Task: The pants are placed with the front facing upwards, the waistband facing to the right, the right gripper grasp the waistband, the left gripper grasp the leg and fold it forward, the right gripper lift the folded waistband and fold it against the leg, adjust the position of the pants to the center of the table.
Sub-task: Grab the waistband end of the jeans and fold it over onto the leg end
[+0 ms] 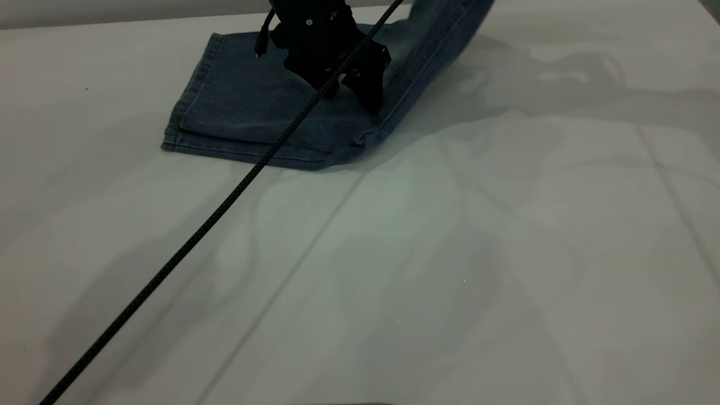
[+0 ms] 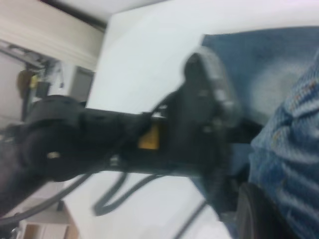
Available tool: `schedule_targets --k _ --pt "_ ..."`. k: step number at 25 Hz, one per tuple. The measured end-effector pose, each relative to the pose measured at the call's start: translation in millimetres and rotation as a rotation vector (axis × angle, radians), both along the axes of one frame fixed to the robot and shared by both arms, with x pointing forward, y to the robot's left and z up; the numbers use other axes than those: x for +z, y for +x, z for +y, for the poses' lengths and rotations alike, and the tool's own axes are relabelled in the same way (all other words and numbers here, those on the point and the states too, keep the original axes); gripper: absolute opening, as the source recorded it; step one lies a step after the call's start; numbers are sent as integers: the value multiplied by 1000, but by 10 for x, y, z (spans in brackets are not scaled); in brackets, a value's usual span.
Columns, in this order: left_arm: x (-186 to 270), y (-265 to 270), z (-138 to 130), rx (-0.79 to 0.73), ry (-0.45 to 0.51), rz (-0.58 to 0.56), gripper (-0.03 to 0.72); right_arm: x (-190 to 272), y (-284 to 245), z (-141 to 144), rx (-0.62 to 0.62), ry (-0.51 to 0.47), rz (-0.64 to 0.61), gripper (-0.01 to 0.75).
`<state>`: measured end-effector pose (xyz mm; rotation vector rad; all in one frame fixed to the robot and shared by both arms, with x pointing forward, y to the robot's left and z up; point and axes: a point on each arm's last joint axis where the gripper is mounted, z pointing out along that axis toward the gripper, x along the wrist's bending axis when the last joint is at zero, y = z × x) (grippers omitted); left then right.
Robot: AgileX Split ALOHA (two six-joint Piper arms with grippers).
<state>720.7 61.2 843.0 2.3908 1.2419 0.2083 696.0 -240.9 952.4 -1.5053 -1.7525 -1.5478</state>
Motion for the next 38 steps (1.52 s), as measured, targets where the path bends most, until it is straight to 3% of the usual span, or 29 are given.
schedule_targets --k 7,12,18,27,32,38 --pt "70 -10 -18 -21 18 31 574 81 -39 192 51 36 -24 74" --pt "447 55 105 -59 166 58 573 87 -37 200 51 41 -31 74" --pt "661 175 499 17 316 73 573 88 -34 196 48 42 -32 74" --pt "370 369 1124 150 302 153 572 90 -32 196 47 44 -35 74" --pt "35 359 1165 156 314 215 572 90 -36 234 56 38 -47 74" --pt "15 362 1161 157 311 217 572 169 -31 587 100 14 -91 74"
